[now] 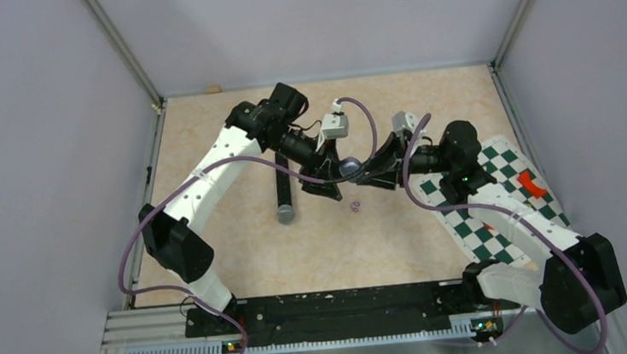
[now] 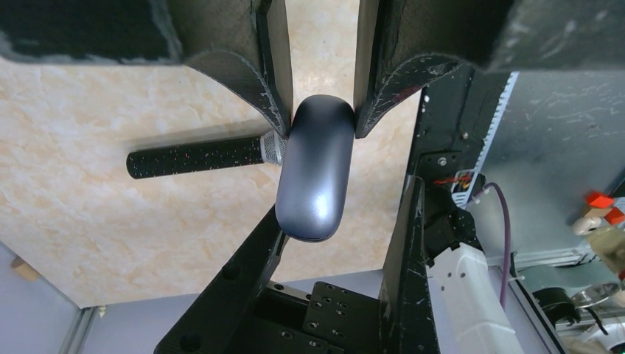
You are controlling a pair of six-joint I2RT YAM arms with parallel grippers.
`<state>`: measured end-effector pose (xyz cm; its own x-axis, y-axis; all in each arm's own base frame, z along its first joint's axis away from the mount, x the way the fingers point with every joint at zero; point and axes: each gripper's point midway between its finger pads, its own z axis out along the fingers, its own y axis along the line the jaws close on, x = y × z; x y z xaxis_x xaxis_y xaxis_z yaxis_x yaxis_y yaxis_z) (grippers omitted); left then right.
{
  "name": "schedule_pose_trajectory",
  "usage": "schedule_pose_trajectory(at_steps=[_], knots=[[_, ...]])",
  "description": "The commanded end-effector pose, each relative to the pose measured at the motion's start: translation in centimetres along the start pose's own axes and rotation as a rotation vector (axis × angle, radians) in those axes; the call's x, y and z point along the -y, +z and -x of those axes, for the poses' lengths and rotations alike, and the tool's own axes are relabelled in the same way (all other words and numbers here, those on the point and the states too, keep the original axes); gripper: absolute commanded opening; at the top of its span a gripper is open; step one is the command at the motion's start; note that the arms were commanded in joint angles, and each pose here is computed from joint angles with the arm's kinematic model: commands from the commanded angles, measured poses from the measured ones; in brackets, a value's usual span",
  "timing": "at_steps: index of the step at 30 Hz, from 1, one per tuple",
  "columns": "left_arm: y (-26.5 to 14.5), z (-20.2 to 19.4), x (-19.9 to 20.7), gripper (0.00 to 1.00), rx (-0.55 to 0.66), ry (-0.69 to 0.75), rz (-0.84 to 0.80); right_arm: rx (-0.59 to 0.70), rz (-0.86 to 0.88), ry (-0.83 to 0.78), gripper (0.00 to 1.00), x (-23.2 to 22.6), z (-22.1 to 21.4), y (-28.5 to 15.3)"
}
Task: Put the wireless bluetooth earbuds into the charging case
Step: Pass from the right arm to the left
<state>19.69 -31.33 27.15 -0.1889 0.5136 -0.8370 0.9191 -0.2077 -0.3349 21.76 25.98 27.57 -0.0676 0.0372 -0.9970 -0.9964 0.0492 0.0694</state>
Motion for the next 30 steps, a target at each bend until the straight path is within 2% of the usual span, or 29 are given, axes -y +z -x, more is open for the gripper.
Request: schedule_pose_trajectory(at_steps=[1,14,21,30], knots=[[0.2,2.2,0.9,0.64,0.081,0.071,-0.037,0.043,0.017,-0.051,0.16,-0.2,1.4,0.1],[0.1,2.4,-0.5,0.64,0.096,0.041,0.026,0.038,0.003,-0.049,0.13,0.2,1.0,0.0],[-0.1,2.9,-0.5,0.6,0.108,0.041,0.032,0.019,-0.006,-0.037,0.12,0.7,0.4,0.1],[-0.1,2.8,-0.5,0.49,0.11,0.043,0.038,0.023,-0.021,-0.04,0.12,0.9,0.5,0.1]])
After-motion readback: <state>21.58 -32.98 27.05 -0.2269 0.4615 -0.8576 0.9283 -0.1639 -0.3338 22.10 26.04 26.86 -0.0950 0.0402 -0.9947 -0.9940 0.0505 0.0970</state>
